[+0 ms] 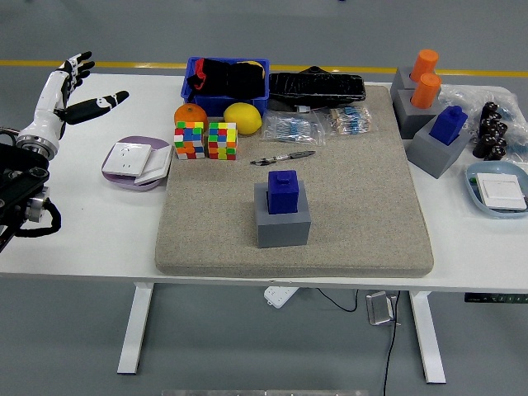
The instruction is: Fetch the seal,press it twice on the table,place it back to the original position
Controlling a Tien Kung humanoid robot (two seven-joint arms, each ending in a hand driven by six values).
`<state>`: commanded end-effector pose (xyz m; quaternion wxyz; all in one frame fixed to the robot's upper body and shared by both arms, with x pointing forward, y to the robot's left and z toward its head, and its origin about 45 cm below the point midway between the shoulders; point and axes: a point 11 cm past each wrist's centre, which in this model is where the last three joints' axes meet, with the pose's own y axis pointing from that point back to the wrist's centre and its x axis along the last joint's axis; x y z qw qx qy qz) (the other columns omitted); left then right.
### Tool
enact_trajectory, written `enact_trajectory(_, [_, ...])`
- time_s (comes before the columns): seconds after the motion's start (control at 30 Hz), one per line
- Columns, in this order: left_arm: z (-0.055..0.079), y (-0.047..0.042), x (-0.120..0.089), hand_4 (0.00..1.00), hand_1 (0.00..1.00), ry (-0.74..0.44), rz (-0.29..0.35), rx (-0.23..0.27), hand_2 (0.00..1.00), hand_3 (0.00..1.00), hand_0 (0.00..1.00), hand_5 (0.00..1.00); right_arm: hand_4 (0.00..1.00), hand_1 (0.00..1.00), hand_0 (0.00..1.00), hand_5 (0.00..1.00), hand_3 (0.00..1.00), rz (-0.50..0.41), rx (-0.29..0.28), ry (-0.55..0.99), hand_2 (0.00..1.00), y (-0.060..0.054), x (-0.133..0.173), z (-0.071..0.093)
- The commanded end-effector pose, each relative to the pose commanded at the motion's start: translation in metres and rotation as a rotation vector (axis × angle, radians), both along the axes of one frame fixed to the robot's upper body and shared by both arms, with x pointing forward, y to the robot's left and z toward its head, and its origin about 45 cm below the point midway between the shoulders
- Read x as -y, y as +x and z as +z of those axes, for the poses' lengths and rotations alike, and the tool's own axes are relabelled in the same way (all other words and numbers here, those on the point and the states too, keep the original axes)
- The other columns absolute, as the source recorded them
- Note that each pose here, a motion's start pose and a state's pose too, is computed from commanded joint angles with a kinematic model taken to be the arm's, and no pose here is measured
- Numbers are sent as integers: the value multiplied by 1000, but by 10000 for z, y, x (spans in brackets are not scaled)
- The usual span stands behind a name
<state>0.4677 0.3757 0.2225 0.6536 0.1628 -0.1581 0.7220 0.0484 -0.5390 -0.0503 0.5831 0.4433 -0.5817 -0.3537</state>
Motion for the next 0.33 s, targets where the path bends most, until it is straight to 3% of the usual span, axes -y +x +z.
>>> enact_trajectory(0.33, [-9,-5,-1,964,927,4,-2,-3,907,931,933,242,745,756,826,336,679,4,-5,-3,743,-14,13,6])
